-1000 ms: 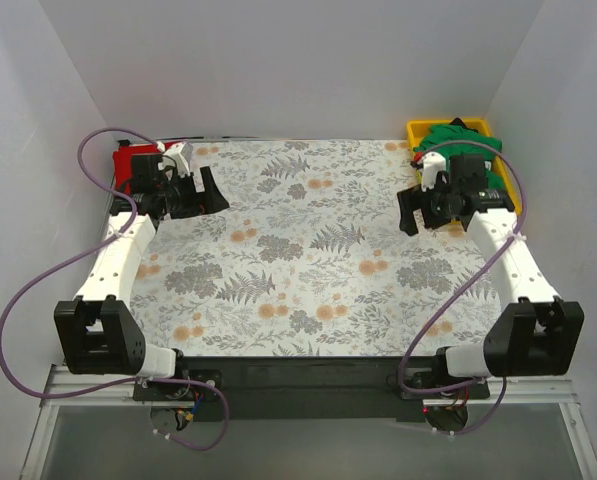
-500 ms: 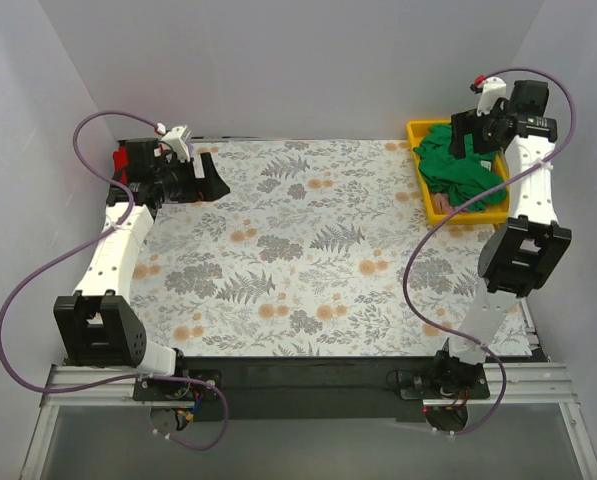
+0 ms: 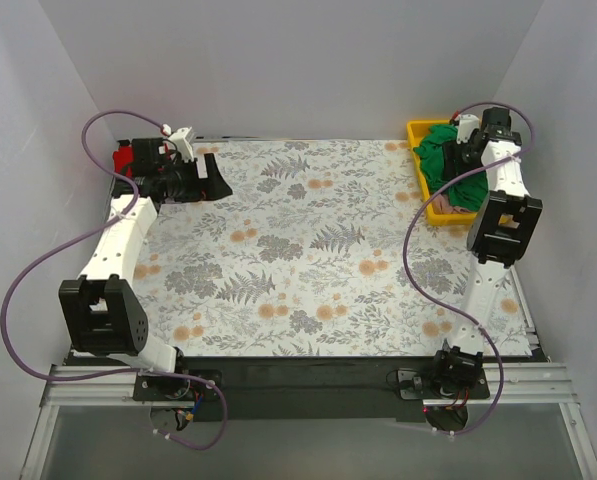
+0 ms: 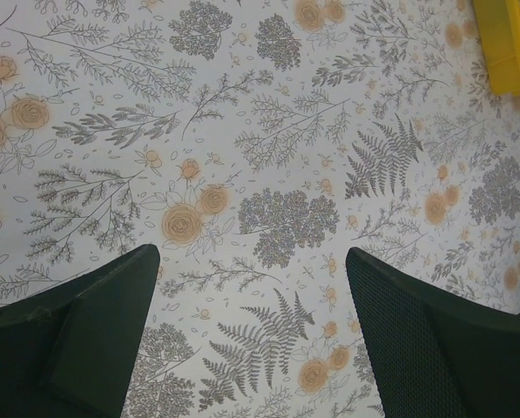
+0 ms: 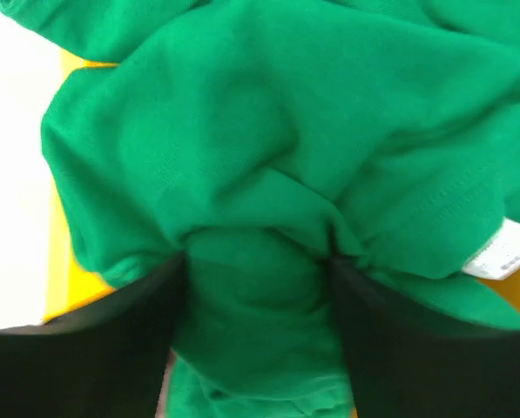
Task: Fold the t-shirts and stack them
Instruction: Grab the tshirt from the pile, then move the tshirt to the center of the board, then flatten the tshirt out
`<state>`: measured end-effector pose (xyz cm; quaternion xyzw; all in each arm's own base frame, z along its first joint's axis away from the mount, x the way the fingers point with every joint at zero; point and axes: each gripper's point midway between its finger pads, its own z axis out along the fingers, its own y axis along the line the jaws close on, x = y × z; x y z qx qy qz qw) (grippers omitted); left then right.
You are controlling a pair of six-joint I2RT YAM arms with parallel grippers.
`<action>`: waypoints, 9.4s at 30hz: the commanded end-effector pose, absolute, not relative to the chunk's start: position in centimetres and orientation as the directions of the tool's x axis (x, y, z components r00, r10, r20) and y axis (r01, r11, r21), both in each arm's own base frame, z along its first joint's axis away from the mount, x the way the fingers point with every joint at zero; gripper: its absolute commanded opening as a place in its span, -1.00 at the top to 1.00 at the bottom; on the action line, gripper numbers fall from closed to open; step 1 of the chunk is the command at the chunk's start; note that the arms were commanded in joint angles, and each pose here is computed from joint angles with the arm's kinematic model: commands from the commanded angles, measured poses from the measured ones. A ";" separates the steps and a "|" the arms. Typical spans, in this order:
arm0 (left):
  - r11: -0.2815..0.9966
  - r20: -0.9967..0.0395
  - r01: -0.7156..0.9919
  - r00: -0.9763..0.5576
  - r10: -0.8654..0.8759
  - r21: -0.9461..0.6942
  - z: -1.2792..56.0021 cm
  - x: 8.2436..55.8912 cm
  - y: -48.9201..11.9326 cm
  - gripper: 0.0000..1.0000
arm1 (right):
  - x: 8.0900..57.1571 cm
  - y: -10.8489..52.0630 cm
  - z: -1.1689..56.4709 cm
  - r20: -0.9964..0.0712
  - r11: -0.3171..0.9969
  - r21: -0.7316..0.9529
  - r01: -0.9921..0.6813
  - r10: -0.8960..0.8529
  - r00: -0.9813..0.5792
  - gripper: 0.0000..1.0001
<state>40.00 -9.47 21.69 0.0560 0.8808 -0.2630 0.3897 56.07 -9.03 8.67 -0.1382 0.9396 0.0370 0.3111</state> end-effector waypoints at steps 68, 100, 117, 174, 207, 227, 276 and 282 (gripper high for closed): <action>0.508 -0.466 0.826 -0.559 0.686 -0.243 5.5 22.3 -20.7 -0.54 | 31.9 5.9 11.6 -0.522 0.748 -0.007 -0.663 -0.569 -0.636 -0.36; 0.854 -0.323 0.368 -0.912 0.253 -0.369 8.9 37.5 -8.0 0.86 | 11.5 28.0 13.3 -0.551 -0.088 0.461 -0.883 -0.808 -0.207 0.35; 0.857 -0.345 0.303 -0.925 0.159 -0.417 9.2 38.8 -8.9 0.07 | 40.0 20.2 10.2 -0.483 0.619 -0.010 -0.785 -0.691 -0.538 0.13; 0.840 -0.398 0.407 -0.880 0.257 -0.358 11.0 36.4 -8.1 0.60 | 36.5 19.8 13.0 -0.526 0.555 0.267 -0.788 -0.601 -0.602 0.11; 0.855 -0.390 0.370 -0.894 0.221 -0.364 9.8 35.6 -7.6 0.17 | 42.0 23.7 1.3 -0.407 0.668 0.210 -0.714 -0.604 -0.685 0.16; 0.863 -0.423 0.367 -0.882 0.205 -0.347 10.7 36.5 -7.4 0.15 | 45.0 14.7 19.3 -0.679 0.724 -0.117 -0.679 -0.558 -0.478 0.97; 0.186 -0.868 0.982 -0.062 0.493 0.035 13.3 44.2 -26.1 -0.14 | 31.0 13.7 37.2 -0.921 0.614 -0.103 -0.783 -0.356 -0.159 0.97; 0.116 -0.855 0.989 0.014 0.518 0.086 11.1 44.9 -26.5 -0.17 | 29.8 13.8 39.4 -0.935 0.610 -0.135 -0.781 -0.340 -0.104 0.97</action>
